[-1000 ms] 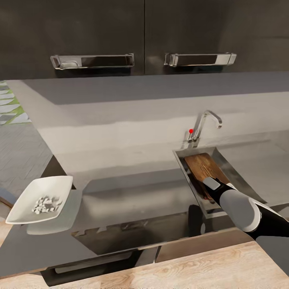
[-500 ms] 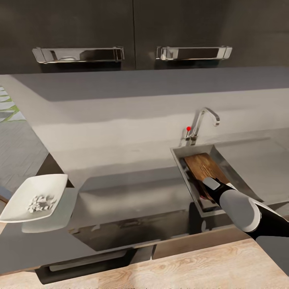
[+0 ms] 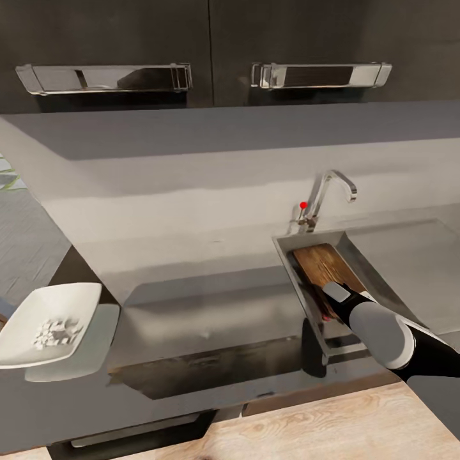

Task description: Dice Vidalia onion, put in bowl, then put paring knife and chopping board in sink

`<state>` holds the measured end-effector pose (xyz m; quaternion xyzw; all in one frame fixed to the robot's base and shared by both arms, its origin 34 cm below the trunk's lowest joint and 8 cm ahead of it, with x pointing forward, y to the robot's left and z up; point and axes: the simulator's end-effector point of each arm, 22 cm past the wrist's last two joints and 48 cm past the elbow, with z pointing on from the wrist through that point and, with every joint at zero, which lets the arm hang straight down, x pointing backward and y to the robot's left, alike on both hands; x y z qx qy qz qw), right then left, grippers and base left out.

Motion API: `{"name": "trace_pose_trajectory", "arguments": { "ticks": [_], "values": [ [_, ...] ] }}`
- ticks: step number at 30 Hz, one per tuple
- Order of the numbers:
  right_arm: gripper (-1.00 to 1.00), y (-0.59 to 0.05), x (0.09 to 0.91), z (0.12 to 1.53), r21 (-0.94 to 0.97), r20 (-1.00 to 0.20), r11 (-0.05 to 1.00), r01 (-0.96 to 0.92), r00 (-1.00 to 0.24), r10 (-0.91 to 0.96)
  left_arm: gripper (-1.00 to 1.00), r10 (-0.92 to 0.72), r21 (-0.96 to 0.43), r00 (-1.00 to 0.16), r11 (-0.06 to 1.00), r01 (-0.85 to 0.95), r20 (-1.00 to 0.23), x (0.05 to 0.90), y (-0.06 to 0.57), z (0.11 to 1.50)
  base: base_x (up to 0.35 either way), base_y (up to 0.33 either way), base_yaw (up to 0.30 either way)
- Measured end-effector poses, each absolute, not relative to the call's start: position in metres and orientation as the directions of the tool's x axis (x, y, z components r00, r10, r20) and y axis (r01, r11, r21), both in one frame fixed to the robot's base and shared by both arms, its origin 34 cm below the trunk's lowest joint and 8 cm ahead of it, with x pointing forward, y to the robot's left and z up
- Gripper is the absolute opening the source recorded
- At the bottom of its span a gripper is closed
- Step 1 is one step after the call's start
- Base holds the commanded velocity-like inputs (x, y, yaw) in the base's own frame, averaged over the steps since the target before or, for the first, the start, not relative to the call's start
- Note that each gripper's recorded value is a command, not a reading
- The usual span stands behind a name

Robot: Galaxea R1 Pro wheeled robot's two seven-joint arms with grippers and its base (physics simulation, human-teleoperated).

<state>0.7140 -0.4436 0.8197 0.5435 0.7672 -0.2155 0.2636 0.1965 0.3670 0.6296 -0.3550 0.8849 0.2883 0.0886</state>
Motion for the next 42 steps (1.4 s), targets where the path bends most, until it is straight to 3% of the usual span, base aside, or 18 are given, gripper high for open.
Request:
{"name": "trace_pose_trajectory", "arguments": {
  "ticks": [10, 11, 33, 42],
  "values": [
    [-1.00, -0.444, 0.712, 0.815, -0.053, -0.636, 0.315, 0.948, -0.275, 0.721, 1.00, -0.577, 0.453, -0.735, 0.582, -0.676, -0.355, 0.194, 0.367, 0.629, 0.040, 0.000, 0.000],
    [1.00, -0.444, 0.712, 0.815, -0.053, -0.636, 0.316, 0.947, -0.276, 0.721, 1.00, -0.577, 0.453, -0.735, 0.582, -0.676, -0.355, 0.194, 0.367, 0.629, 0.002, 0.000, 0.000],
    [1.00, -0.450, 0.714, 0.819, -0.055, -0.647, 0.318, 0.946, -0.277, 0.710, 1.00, -0.578, 0.453, -0.735, 0.582, -0.675, -0.355, 0.194, 0.367, 0.629, 0.000, 0.000, 0.000],
    [1.00, -0.477, 0.752, 0.862, -0.080, -0.757, 0.423, 0.902, -0.332, 0.563, 1.00, -0.578, 0.451, -0.735, 0.583, -0.675, -0.353, 0.194, 0.365, 0.629, 0.000, 0.000, 0.000]
  ]
}}
